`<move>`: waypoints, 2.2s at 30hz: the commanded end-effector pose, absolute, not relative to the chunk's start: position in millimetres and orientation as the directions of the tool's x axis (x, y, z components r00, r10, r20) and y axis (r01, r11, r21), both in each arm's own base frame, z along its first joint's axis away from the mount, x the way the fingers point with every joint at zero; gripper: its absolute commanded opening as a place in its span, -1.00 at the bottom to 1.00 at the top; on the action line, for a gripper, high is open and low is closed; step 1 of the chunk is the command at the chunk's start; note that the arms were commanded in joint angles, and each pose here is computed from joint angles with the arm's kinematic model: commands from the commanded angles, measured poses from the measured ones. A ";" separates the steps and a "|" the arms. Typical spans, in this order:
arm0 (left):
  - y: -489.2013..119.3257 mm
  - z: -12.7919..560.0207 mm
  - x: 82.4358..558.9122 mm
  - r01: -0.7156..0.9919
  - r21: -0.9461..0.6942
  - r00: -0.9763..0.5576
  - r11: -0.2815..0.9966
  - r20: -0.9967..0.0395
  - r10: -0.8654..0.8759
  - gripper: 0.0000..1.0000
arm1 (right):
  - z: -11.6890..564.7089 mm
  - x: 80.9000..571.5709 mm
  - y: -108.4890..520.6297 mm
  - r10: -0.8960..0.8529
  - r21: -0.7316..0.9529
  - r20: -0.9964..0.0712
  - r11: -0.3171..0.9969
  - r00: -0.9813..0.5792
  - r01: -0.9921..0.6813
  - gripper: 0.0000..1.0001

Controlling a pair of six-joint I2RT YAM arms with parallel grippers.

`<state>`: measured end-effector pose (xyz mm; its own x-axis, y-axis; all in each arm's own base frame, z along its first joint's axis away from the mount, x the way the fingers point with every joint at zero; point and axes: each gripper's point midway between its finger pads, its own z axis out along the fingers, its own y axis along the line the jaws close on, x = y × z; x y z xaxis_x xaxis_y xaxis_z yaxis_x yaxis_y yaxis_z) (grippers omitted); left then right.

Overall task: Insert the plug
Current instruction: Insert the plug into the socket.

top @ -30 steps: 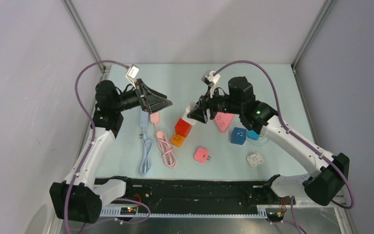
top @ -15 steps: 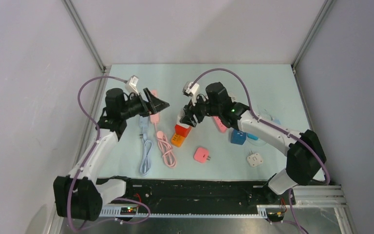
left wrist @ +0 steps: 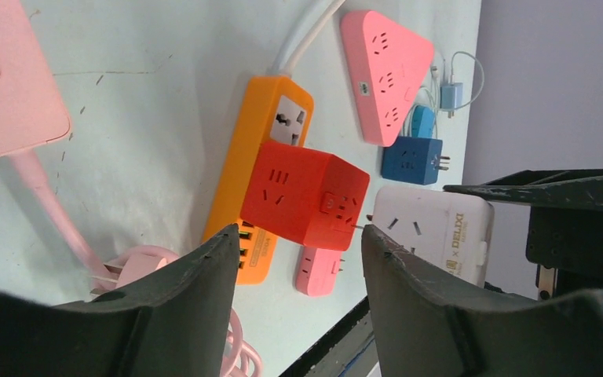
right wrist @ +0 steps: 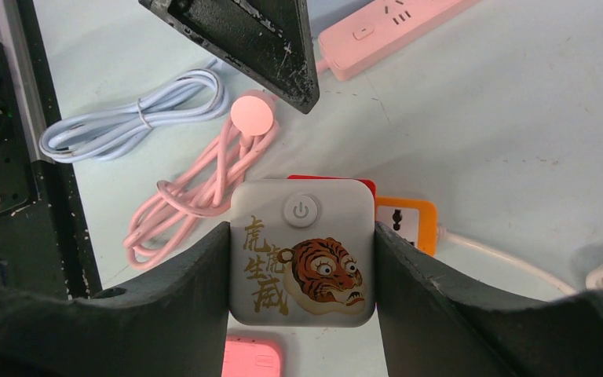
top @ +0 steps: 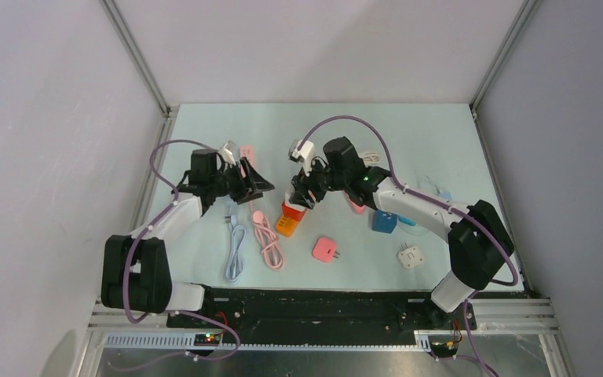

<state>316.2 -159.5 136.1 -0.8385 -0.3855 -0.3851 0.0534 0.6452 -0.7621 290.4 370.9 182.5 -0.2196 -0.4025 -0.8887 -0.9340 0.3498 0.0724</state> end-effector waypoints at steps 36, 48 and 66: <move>-185.7 109.9 293.1 0.067 -0.795 -0.922 0.603 -0.280 -0.266 0.12 | 202.9 309.4 377.4 -0.329 0.045 -0.924 0.411 -0.195 -0.910 -1.00; -194.2 92.4 288.8 0.049 -0.769 -0.940 0.638 -0.252 -0.231 -0.09 | 198.9 308.9 371.2 -0.345 0.074 -0.908 0.429 -0.239 -0.900 -1.00; -193.8 77.7 283.2 0.033 -0.739 -0.952 0.673 -0.228 -0.203 -0.13 | 196.2 311.4 367.5 -0.346 0.084 -0.901 0.456 -0.263 -0.886 -1.00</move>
<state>283.6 -195.2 86.1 -0.9489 -0.2335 -0.2121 0.0158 0.6362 -0.7713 304.8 367.6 169.6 -0.2982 -0.3870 -0.8725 -0.8902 0.4427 0.1079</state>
